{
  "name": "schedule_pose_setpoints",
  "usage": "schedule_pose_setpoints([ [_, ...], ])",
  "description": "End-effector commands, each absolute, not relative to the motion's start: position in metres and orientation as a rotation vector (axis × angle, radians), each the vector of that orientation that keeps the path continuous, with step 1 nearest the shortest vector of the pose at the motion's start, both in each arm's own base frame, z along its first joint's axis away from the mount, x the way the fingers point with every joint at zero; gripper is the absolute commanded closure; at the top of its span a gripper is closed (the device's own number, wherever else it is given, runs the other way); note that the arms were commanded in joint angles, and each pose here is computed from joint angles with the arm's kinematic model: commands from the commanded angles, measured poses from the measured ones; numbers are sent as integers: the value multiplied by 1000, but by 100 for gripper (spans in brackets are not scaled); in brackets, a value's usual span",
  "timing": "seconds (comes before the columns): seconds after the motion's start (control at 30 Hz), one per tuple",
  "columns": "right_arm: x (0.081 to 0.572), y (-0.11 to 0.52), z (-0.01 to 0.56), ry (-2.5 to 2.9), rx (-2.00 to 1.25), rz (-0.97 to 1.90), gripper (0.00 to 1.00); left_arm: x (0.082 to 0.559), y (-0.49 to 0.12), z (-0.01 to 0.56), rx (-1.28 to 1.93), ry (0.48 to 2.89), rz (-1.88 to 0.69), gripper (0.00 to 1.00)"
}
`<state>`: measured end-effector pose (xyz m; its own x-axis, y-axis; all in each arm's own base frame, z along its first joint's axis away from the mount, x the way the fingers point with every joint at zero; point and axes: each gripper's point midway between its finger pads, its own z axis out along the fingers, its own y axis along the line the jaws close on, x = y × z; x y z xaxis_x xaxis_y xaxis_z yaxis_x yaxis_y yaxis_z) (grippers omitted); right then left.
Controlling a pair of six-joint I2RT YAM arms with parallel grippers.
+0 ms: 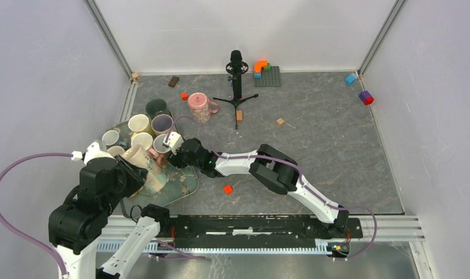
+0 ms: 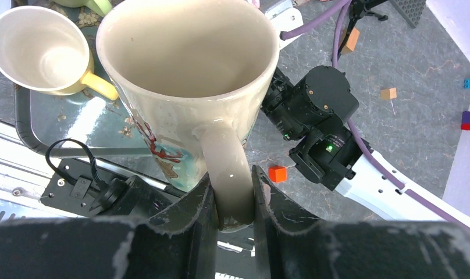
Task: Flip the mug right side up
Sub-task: Place the cup on the tray.
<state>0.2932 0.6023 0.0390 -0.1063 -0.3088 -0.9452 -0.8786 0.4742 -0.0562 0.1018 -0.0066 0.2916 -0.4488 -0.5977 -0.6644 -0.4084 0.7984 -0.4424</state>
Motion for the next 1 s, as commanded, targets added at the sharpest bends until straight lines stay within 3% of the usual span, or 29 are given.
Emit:
schedule_pose_setpoints([
  [0.0, 305, 613, 61, 1596, -1006, 688, 36, 129, -12, 326, -737, 1946, -361, 98],
  [0.37, 290, 580, 82, 1581, -990, 696, 28, 134, -19, 322, -722, 1951, -393, 98],
  [0.67, 274, 558, 111, 1589, -932, 768, 28, 144, -28, 326, -636, 1936, -424, 98],
  [0.97, 256, 495, 130, 1688, -812, 799, 28, 172, -42, 316, -584, 1928, -458, 98],
])
